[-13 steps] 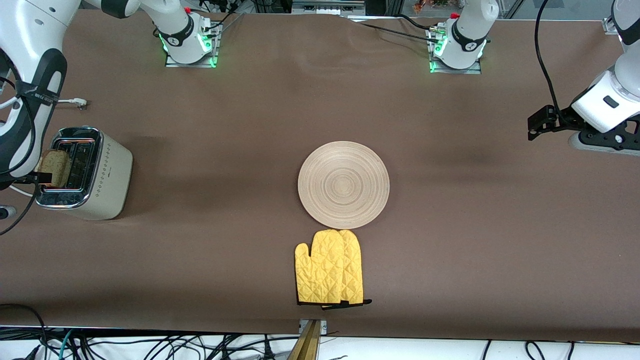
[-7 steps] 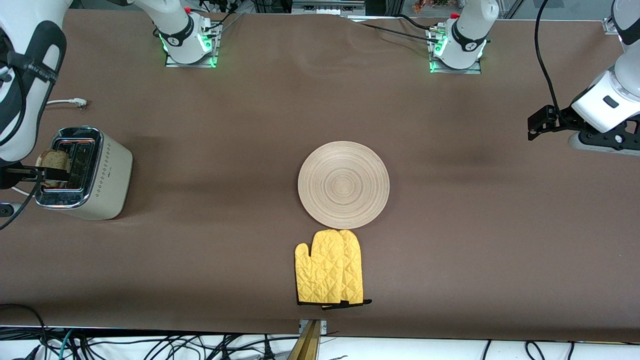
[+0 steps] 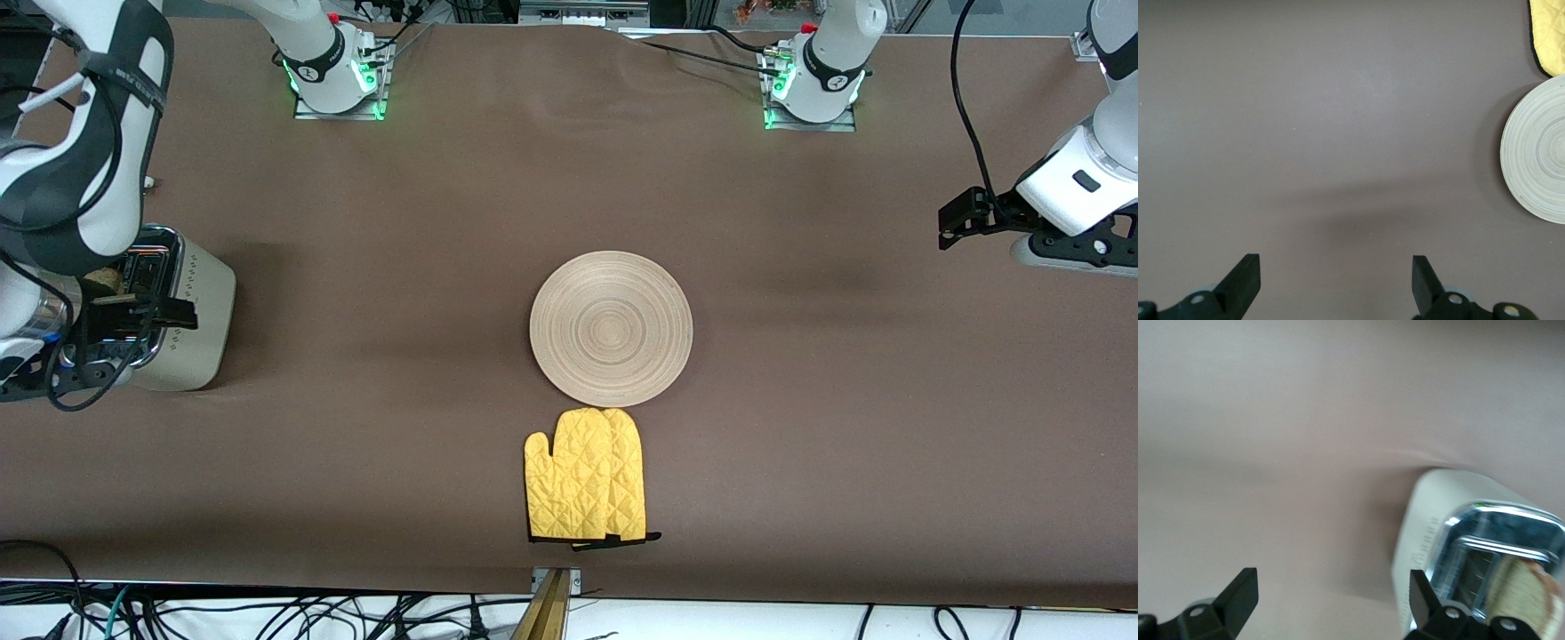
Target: Move plate and put bread in toaster
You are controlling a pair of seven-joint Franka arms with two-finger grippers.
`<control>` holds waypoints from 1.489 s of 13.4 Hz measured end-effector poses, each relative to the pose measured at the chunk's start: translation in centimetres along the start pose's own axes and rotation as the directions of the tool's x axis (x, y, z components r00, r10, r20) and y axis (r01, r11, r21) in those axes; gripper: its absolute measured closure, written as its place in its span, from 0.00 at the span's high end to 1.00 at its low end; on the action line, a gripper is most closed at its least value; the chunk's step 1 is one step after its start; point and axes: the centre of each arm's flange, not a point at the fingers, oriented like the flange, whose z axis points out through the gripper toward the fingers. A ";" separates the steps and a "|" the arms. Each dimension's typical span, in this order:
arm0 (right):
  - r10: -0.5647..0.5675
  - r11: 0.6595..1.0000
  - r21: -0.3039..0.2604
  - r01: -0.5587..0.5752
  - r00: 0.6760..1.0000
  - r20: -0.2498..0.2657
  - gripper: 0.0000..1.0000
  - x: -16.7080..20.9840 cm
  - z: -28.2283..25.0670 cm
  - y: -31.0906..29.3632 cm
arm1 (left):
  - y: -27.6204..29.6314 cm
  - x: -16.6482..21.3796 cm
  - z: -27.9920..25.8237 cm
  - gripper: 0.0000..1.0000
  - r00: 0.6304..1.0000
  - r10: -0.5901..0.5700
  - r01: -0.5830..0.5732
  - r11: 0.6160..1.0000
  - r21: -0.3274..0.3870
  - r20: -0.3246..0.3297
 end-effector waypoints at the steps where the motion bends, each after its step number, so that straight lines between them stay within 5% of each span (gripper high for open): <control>1: -0.029 0.999 0.039 0.029 1.000 -0.010 1.00 -0.3 -0.5 -0.5 | 0.0 0.0 0.0 1.00 1.000 0.000 0.000 1.000 0.000 0.000; 3: -0.075 0.996 0.039 0.076 0.997 -0.023 1.00 -1.1 -1.5 -0.4 | 0.0 0.0 0.0 1.00 1.000 0.000 0.000 1.000 0.000 0.000; 7: -0.184 0.977 -0.126 0.173 0.980 -0.075 1.00 -1.5 -4.4 -2.3 | 0.0 0.0 0.0 1.00 1.000 0.000 0.000 1.000 0.000 0.000; 9: -0.216 0.967 -0.160 0.196 0.970 -0.115 1.00 -1.9 -5.5 -3.0 | 0.0 0.0 0.0 1.00 1.000 0.000 0.000 1.000 0.000 0.000; 15: -0.130 0.988 -0.104 0.115 0.981 -0.146 1.00 -7.4 -6.9 -1.2 | 0.0 0.0 0.0 1.00 1.000 0.000 0.000 1.000 0.000 0.000; 20: 0.107 0.992 -0.056 -0.117 0.981 -0.162 1.00 -9.3 -7.1 -2.3 | 0.0 0.0 0.0 1.00 1.000 0.000 0.000 1.000 0.000 0.000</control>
